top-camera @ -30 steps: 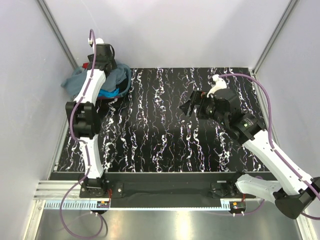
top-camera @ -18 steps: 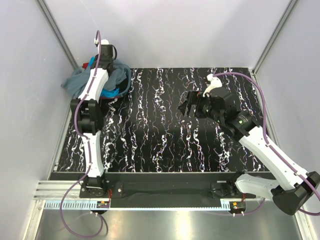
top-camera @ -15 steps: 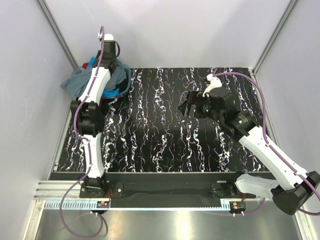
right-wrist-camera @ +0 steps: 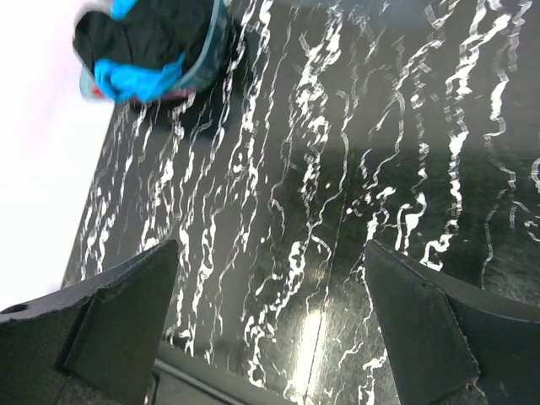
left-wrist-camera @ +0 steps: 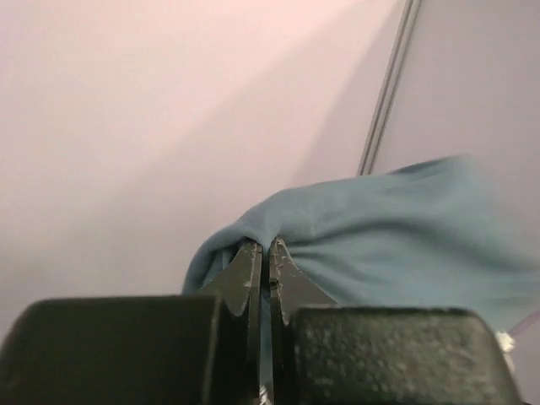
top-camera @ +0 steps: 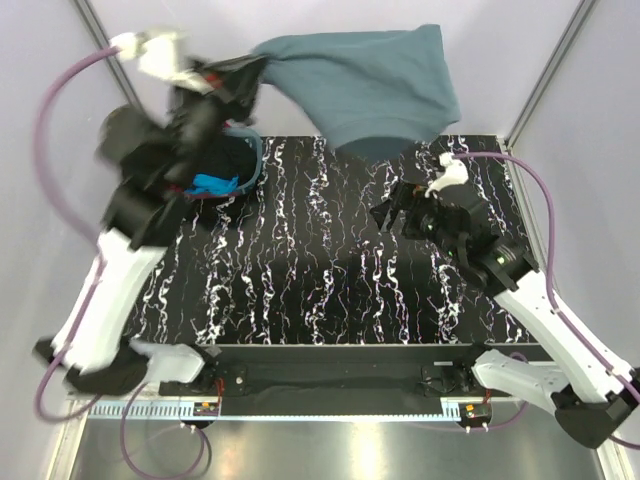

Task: Fold and stack the t-shirts
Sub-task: Move the tshirt to the center of the board

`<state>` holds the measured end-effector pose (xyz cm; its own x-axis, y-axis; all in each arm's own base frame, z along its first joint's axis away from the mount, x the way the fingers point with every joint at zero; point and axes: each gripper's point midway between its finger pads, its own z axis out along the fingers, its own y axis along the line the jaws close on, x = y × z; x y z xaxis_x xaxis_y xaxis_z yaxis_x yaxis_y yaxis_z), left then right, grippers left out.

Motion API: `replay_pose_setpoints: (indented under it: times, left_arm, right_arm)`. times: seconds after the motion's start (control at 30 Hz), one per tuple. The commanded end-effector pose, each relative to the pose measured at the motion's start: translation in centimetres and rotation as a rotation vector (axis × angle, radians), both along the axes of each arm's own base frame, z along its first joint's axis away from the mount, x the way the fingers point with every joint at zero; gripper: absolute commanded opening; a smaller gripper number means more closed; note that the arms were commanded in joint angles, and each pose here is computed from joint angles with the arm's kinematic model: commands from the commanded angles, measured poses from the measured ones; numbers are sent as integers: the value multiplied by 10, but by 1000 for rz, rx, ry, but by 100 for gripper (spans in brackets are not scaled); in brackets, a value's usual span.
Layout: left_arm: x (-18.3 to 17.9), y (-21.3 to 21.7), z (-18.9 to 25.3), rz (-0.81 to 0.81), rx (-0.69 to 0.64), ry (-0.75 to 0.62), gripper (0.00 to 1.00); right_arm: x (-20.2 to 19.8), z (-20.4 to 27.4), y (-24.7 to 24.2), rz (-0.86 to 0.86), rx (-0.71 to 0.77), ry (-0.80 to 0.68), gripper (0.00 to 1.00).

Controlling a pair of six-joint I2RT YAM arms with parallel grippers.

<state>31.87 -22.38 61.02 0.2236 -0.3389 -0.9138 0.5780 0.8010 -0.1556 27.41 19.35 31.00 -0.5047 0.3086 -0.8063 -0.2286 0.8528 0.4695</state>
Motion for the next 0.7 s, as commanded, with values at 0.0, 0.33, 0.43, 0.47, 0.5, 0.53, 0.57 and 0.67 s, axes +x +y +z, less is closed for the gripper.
replay_pose_setpoints:
  times: [0.0,0.33,0.43,0.47,0.5,0.53,0.57,0.67]
  left_arm:
    - [-1,-16,-41,-126,-82,105,0]
    - [38,-14,-328,67,121,807,65]
    - [34,-5,-394,76,182,1008,76]
    - [32,2,-407,91,196,1040,79]
    - [34,16,-413,151,213,1051,80]
    - [34,25,-415,190,248,1042,81]
    - [34,32,-412,219,268,1029,82]
    - [30,43,-407,244,350,1004,86]
  right_arm:
    - [-5,5,-25,-118,22,-18,100]
    - [-38,-17,-58,-195,59,9,100]
    - [-31,-42,-59,-229,0,72,100]
    - [-29,-49,-60,-247,-17,92,100]
    - [-26,-56,-63,-276,-38,110,100]
    - [-20,-68,-61,-292,-63,149,100]
    - [-15,-70,-61,-313,-74,157,100]
    - [5,-93,-58,-338,-143,240,100]
